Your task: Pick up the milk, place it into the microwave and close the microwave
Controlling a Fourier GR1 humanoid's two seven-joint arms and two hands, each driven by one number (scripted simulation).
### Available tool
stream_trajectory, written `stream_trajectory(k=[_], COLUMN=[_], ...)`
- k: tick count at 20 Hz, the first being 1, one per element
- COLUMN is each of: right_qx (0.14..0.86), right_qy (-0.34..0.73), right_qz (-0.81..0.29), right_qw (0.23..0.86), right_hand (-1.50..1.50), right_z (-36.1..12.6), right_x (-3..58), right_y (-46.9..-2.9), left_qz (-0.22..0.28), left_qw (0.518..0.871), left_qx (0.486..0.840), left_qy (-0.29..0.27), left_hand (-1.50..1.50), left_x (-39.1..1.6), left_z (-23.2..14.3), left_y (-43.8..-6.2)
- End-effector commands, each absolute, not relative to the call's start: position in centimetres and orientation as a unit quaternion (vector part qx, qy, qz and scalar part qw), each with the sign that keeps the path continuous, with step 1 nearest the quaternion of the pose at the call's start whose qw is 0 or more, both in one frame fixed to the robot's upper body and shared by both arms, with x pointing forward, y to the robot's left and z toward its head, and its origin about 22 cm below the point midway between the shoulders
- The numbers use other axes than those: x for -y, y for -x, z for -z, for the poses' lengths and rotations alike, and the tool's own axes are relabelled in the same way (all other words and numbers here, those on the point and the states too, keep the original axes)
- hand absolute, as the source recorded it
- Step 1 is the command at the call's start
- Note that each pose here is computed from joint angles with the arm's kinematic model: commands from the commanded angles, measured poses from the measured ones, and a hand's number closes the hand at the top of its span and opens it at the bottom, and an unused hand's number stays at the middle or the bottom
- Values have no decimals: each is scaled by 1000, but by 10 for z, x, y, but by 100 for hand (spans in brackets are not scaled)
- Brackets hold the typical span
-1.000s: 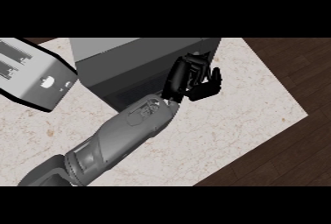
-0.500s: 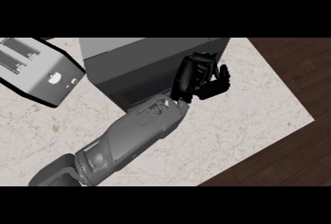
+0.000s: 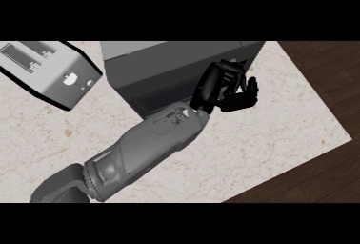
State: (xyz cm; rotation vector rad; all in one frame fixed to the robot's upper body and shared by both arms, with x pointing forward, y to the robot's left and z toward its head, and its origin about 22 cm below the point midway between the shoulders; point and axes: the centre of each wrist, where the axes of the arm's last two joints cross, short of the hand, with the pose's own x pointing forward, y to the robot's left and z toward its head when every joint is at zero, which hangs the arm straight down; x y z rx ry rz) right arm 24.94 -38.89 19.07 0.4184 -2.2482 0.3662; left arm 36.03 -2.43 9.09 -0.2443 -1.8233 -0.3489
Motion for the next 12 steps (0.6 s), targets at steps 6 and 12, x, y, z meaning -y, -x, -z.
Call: stream_trajectory(k=[6, 12], right_qx=[894, 894], right_qy=[-149, -145], right_qz=[-128, -130], right_qw=[402, 404], right_hand=[-150, -150], right_z=[-197, -200], right_x=[398, 402], right_y=[-239, -230], left_qz=[77, 79], left_qw=[648, 653], left_qx=[757, 754], left_qy=[-21, -8], left_hand=[-150, -150], left_x=[-52, -57], left_z=[-58, -54], left_y=[-400, -400])
